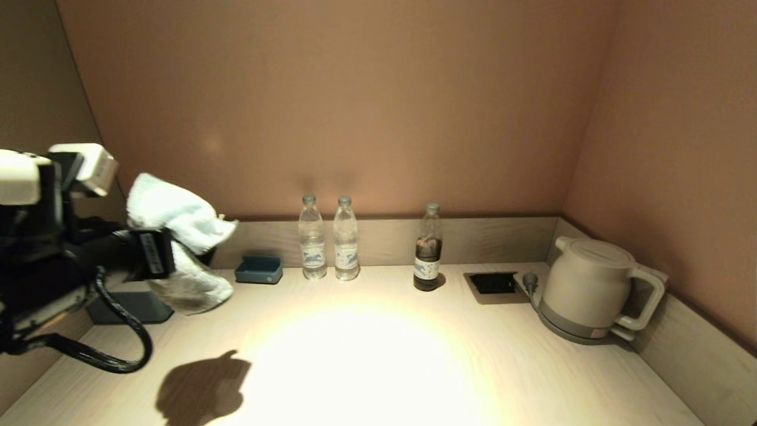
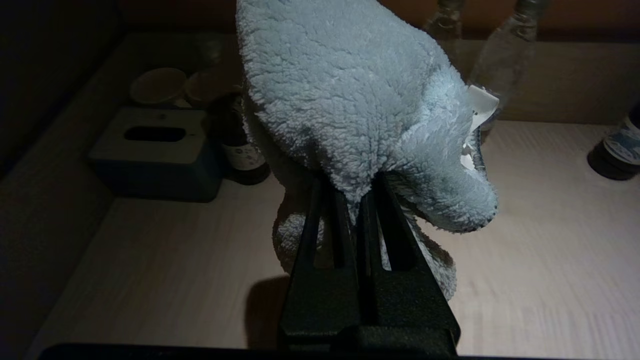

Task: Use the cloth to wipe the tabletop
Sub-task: Place the tablecloth

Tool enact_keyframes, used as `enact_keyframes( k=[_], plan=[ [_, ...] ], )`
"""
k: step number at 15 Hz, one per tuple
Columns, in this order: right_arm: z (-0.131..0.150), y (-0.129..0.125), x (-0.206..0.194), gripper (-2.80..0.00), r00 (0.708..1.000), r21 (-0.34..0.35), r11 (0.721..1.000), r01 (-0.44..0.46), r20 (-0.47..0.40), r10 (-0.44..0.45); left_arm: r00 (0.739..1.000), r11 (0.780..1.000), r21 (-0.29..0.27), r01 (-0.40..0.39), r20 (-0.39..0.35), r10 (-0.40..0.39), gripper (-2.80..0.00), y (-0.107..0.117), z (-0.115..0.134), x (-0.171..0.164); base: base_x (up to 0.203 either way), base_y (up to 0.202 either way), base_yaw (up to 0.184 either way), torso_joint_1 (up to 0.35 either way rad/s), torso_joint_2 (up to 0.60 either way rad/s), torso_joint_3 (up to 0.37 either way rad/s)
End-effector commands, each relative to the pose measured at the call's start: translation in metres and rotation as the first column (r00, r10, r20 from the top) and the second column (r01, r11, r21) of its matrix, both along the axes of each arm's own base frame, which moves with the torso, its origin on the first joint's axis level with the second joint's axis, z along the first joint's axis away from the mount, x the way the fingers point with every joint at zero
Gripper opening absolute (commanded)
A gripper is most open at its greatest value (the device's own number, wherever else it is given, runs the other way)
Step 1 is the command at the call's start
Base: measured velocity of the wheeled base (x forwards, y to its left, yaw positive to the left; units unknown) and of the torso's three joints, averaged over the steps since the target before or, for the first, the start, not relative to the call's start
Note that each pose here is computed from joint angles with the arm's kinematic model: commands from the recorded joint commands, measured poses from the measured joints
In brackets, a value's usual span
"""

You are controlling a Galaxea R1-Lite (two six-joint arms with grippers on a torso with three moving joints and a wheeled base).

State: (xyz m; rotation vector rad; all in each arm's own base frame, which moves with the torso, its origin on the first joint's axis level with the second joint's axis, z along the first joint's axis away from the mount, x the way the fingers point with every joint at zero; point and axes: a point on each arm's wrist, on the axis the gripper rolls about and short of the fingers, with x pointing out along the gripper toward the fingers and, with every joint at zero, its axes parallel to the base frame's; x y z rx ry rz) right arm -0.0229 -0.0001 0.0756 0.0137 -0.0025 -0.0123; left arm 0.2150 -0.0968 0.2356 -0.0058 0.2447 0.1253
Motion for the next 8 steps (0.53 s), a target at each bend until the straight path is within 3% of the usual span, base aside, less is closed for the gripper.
enact_keyframes(
  k=[1,4,8],
  plan=[
    [0.0,0.0,0.0,-2.8,1.0,0.0,1.0,-0.002,-0.001,0.002,0.989,0.995,-0.013,-0.102,0.103,0.103,-2.8,0.035,0.024,-0.026,0.0,0.0,0.0,0.0,0.0,0.0],
    [0.0,0.0,0.0,-2.8,1.0,0.0,1.0,-0.002,-0.001,0.002,0.966,0.967,0.055,-0.25,0.085,0.245,-2.8,0.068,0.016,-0.034,0.0,0.0,0.0,0.0,0.0,0.0],
    [0.0,0.0,0.0,-2.8,1.0,0.0,1.0,-0.002,-0.001,0.002,0.913,0.906,0.153,-0.394,-0.05,0.405,-2.8,0.101,-0.028,-0.045,0.0,0.0,0.0,0.0,0.0,0.0]
  ],
)
